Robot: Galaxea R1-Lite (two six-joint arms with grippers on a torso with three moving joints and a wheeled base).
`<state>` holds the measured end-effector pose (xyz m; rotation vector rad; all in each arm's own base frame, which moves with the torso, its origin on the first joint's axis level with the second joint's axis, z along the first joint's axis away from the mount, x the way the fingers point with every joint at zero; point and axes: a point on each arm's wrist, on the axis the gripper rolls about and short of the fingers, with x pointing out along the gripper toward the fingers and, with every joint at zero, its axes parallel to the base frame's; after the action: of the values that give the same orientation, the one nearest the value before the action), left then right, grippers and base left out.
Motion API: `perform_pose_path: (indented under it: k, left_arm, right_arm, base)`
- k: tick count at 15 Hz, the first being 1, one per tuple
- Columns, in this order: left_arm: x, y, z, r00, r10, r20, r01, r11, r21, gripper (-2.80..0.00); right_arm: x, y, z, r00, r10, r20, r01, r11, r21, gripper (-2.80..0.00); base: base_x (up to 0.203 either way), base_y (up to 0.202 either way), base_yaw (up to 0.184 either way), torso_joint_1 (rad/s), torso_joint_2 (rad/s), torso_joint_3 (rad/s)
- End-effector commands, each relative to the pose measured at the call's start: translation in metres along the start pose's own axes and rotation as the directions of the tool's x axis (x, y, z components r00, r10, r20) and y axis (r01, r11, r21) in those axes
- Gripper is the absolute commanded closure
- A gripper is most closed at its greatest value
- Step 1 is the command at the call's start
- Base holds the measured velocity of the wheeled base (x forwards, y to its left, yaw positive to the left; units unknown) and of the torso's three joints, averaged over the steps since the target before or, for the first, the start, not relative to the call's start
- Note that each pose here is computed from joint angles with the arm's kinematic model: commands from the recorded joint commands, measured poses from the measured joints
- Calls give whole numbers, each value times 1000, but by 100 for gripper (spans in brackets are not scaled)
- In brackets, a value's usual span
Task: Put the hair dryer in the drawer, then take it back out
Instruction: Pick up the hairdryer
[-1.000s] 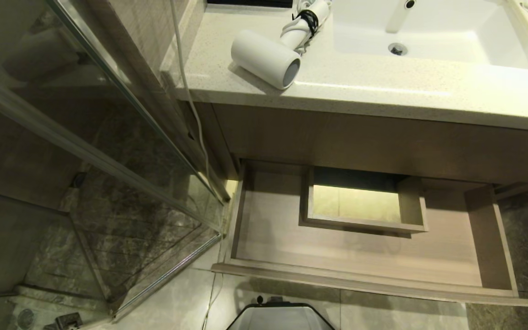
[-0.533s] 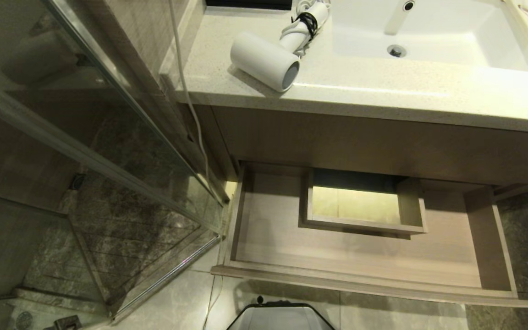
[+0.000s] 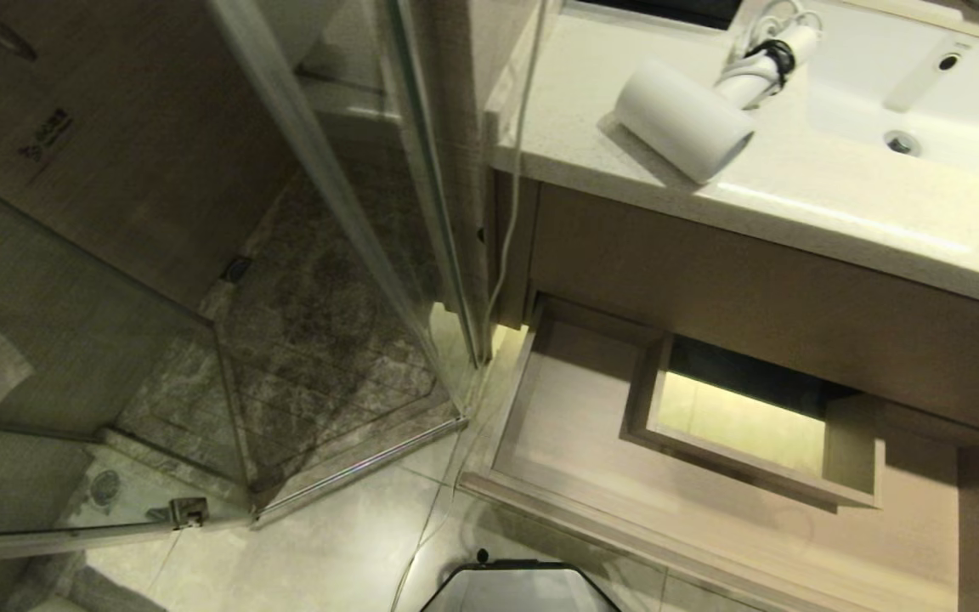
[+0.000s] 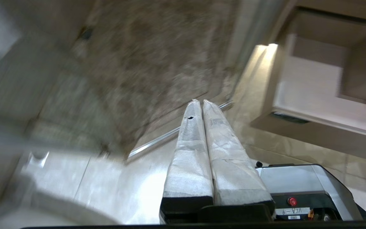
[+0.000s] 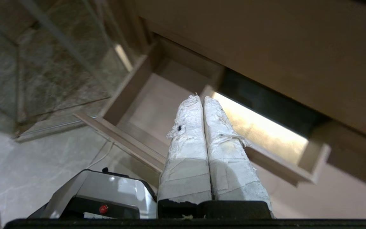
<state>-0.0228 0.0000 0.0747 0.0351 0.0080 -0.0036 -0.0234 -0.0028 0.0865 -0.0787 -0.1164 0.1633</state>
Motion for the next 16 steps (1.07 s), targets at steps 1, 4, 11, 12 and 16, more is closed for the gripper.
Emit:
perform_pose_path:
  k: [1,4,11,12,16]
  left_arm:
    - [0,0,0,1000,-1,-1,1,1000,0,0]
    - [0,0,-1,1000,0,-3,0,1000,0,0]
    - [0,0,-1,1000,-1,-3,1,1000,3,0]
    - [0,0,-1,1000,0,-3,0,1000,3,0]
    - [0,0,-1,1000,0,-3,0,1000,2,0]
  right_arm:
    - [-1,1,-12,1000,2,0,-2,1000,-2,0]
    - [-1,1,-12,1000,0,0,0,1000,-1,0]
    - [-1,1,-11,1000,2,3,-2,1000,-20,0]
    - [-1,1,-11,1000,2,4,-2,1000,-17,0]
    - [-1,1,-11,1000,2,4,-2,1000,-23,0]
  base:
    - [1,-9,151,2,9,1]
    - [-1,-4,73,2,2,2]
    - [0,0,0,0,0,0]
    - [0,0,0,7,9,45]
    - [0,0,0,203,-15,190]
